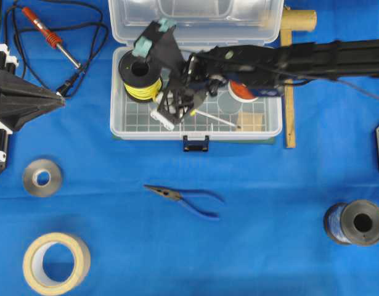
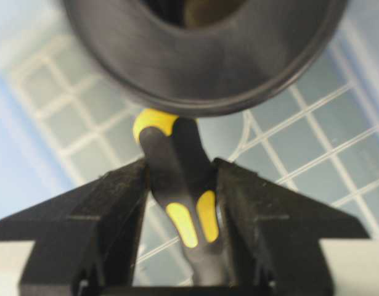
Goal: Pick the screwdriver from the toolbox among several items.
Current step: 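Lift the screwdriver with the right gripper and pull it out of the toolbox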
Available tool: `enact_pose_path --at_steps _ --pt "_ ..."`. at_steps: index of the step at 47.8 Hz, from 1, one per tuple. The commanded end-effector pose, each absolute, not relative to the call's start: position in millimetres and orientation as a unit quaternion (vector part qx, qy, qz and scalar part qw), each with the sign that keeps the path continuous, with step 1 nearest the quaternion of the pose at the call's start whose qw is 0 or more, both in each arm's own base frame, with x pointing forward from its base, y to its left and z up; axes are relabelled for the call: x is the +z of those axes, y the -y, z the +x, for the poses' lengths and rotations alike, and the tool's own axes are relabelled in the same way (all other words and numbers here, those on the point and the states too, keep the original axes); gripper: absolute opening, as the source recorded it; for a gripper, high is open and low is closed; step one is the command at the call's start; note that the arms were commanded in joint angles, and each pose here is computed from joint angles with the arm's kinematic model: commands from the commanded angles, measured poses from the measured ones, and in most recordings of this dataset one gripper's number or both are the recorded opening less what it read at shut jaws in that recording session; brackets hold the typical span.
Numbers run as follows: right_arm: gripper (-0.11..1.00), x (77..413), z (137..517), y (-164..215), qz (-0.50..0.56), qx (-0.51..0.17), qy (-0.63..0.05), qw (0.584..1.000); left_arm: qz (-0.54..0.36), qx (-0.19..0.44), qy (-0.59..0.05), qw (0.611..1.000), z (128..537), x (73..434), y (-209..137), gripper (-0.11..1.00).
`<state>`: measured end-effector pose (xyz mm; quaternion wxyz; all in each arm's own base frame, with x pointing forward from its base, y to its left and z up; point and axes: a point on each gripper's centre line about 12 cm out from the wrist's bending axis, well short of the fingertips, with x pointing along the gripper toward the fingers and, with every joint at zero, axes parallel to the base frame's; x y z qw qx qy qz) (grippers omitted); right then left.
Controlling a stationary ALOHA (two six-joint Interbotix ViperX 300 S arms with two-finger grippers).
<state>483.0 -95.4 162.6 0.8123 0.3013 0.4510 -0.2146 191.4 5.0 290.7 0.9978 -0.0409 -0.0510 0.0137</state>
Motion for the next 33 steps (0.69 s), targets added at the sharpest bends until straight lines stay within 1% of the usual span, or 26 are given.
enact_pose_path --at_steps 1,8,13,17,20,28,33 --pt "0.36 220.4 476.8 92.3 0.298 -0.202 -0.408 0.839 -0.042 0.015 0.056 0.997 192.2 294.4 -5.7 0.00" --pt "0.36 271.7 459.1 81.7 0.289 -0.192 -0.385 0.855 -0.042 0.015 0.057 0.997 192.3 295.0 -5.7 0.00" --pt "0.36 297.0 448.1 66.4 0.290 -0.186 -0.380 0.858 -0.041 0.019 0.057 0.997 191.9 294.7 -7.1 0.00" --pt "0.36 309.7 441.9 46.3 0.294 -0.177 -0.386 0.856 -0.041 0.023 0.058 0.997 191.9 294.7 -8.6 0.00" --pt "0.36 311.9 441.0 31.1 0.295 -0.171 -0.396 0.853 -0.041 0.026 0.057 0.997 191.8 294.5 -9.8 0.00" --pt "0.36 302.5 449.4 -9.7 0.293 -0.156 -0.421 0.844 -0.040 0.037 0.058 0.997 191.6 294.7 -13.9 0.00" --pt "0.36 282.6 459.7 -27.4 0.284 -0.157 -0.439 0.838 -0.040 0.041 0.057 0.997 191.6 293.8 -15.4 0.00"
